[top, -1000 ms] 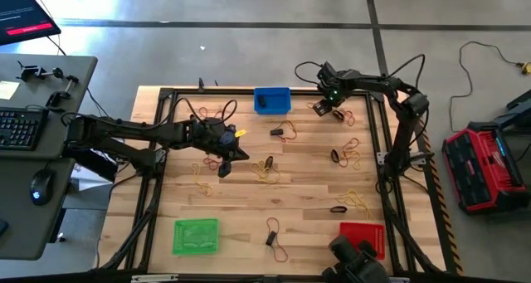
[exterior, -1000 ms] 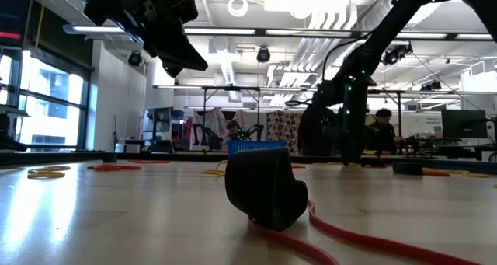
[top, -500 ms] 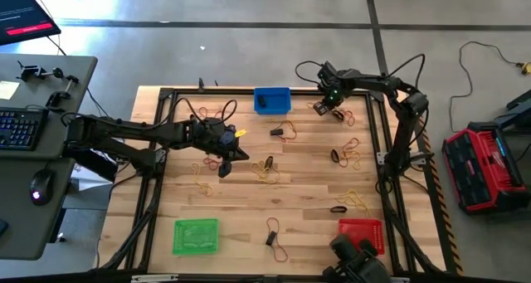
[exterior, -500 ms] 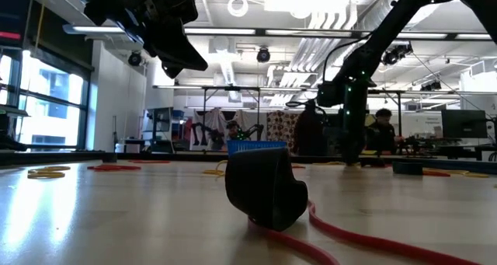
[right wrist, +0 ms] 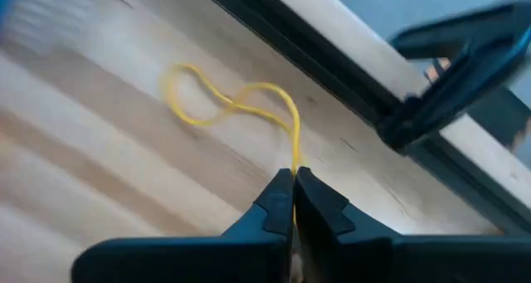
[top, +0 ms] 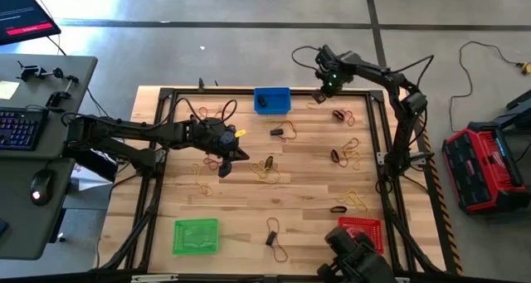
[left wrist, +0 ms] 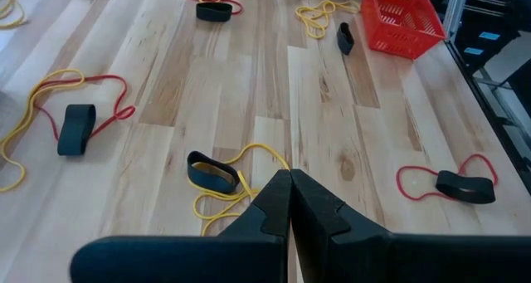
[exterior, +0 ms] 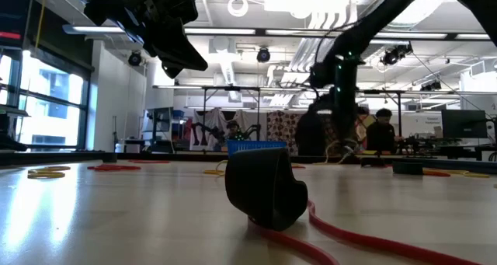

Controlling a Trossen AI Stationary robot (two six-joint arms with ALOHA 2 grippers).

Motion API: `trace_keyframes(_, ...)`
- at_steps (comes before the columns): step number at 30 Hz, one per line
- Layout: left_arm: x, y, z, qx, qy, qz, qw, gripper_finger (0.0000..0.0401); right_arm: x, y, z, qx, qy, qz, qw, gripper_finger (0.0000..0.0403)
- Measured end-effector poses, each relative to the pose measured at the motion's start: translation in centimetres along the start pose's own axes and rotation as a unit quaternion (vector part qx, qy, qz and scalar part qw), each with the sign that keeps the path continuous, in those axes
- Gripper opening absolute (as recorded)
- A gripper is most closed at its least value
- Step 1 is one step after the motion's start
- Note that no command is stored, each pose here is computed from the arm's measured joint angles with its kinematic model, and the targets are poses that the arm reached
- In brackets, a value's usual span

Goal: Sort rubber bands into baskets
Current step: Put the yellow rubber band into the red basket

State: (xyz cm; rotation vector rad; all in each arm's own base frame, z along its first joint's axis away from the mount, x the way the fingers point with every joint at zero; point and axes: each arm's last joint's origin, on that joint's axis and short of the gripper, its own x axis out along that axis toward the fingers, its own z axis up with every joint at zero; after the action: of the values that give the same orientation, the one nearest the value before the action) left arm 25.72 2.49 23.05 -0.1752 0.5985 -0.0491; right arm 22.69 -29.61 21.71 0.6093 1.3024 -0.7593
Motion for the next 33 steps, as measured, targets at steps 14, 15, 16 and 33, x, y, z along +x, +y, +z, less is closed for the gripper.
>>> trace_keyframes(14, -0.8, 1.0, 0.4, -0.022, -0.018, 0.004, 1.000, 0.0000, -11.3, 3.9, 0.9, -0.020, -0.114, 0.069, 0.991, 0.0000)
trace_keyframes(15, -1.0, 1.1, 0.6, -0.021, -0.024, -0.001, 0.999, 0.0000, -12.1, 4.2, 0.4, -0.020, -0.120, 0.072, 0.990, 0.0000)
trace_keyframes(16, -1.1, 1.3, 0.7, -0.021, -0.030, -0.007, 0.999, 0.0000, -12.9, 4.7, -0.1, -0.020, -0.124, 0.075, 0.989, 0.0000)
trace_keyframes(33, -2.4, 3.9, 1.3, -0.024, -0.063, -0.062, 0.996, 0.0000, -24.6, 11.4, -14.8, 0.066, -0.113, 0.158, 0.979, 0.0000)
